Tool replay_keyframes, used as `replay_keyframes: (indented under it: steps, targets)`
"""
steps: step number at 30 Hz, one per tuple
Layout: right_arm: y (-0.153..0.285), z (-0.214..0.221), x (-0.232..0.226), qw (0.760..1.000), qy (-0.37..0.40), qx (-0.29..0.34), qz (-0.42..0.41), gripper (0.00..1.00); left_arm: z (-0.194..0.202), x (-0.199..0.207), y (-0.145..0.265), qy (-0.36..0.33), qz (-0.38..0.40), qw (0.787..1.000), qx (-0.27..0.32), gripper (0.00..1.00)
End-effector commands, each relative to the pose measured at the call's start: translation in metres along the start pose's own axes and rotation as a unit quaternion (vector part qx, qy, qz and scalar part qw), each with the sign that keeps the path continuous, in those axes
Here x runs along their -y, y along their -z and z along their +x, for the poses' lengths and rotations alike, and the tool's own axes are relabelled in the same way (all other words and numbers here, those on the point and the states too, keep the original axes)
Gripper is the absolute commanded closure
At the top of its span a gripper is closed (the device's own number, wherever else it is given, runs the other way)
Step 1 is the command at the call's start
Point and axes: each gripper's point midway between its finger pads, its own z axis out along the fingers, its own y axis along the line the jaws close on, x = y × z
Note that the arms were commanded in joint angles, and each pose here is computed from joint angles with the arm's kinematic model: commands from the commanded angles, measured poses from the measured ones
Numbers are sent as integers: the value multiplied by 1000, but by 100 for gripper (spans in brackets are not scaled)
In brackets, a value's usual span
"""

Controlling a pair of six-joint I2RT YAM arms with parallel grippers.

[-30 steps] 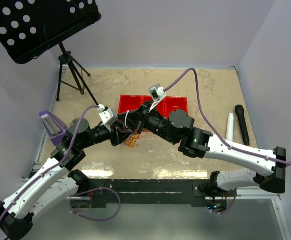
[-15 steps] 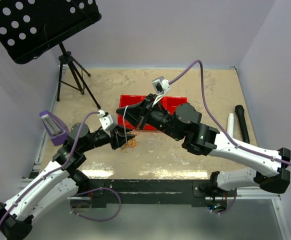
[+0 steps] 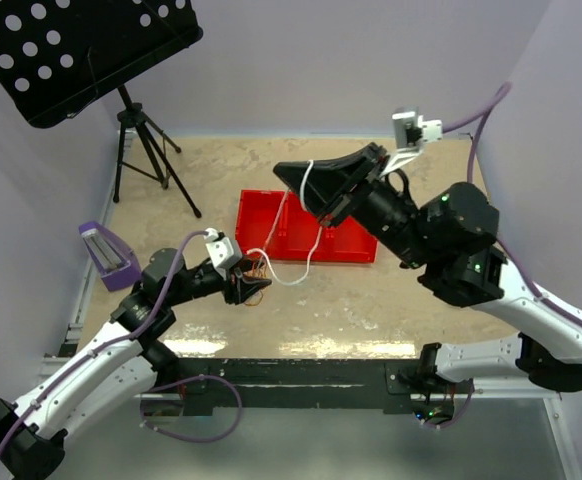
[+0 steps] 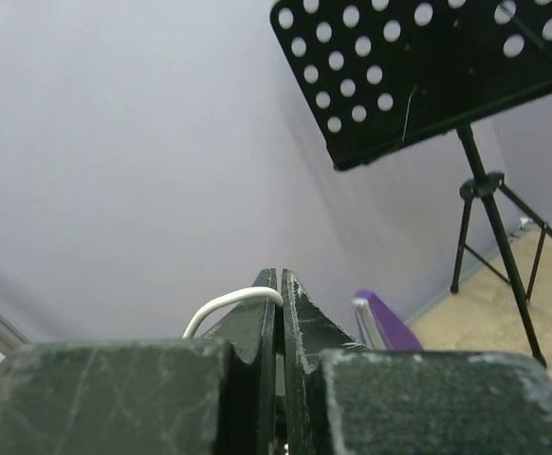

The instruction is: Untangle the cables

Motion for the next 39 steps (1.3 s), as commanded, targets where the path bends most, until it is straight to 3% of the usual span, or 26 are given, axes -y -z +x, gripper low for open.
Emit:
replay_keyframes:
  steps: [1,6,12,28,33,39]
  targets:
    - [17,-77,-22,995,-10,95,-14,100,16,0,0,-3,5,1000,-20,48]
    - [32,-118,-26,991,3,132,0,100,23,-2,-1,-2,3,1000,-28,48]
    - [42,-149,-30,988,20,150,16,100,20,-3,-4,-22,9,1000,-9,60]
    - [112,-270,-24,953,55,282,100,100,31,-3,-7,-27,13,1000,3,63]
    - [124,-287,-15,942,69,300,135,100,32,-3,-7,-25,11,1000,4,63]
    - [104,-265,-7,946,84,274,153,100,33,-3,-7,-26,12,1000,10,64]
